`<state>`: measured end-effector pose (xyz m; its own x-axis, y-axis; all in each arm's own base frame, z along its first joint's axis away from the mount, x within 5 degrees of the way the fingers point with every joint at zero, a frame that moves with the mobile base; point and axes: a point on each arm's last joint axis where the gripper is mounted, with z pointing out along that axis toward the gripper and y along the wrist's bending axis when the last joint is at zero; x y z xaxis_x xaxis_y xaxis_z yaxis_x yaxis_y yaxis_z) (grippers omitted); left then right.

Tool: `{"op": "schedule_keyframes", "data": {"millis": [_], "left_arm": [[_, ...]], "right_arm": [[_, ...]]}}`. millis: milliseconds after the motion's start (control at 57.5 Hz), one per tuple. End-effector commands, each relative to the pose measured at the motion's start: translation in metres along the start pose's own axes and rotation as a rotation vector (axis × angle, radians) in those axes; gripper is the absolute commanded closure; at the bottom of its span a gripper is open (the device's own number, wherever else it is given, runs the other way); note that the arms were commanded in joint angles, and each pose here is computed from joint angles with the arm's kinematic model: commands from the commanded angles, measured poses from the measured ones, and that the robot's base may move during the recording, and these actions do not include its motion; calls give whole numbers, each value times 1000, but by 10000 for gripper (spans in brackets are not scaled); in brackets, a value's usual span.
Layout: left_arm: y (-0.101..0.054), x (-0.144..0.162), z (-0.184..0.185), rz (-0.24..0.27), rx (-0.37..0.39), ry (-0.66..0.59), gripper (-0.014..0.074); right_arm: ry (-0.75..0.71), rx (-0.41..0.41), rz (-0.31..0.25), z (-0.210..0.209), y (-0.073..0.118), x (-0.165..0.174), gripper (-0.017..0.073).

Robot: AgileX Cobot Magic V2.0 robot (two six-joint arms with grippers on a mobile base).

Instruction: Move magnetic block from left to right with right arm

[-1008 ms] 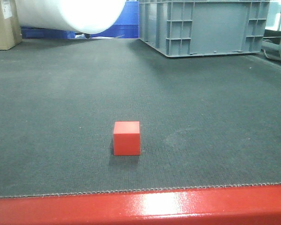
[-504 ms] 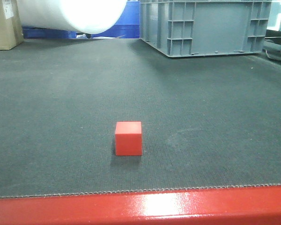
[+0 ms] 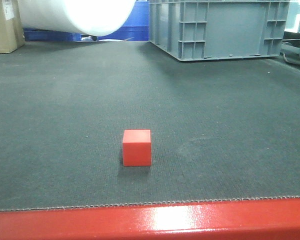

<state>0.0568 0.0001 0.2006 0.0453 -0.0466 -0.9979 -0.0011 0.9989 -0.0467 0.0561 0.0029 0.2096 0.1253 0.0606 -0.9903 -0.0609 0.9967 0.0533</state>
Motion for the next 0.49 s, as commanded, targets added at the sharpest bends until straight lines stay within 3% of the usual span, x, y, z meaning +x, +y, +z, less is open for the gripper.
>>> {"op": "schedule_keyframes", "data": {"millis": [0,469], "left_arm": [[0,-5,-1,-10,0,-82,720],[0,-5,-1,-10,0,-82,720]], "right_arm": [[-102,5,-22,-2,0,-8,502],[-102,5,-22,-2,0,-8,502]]}}
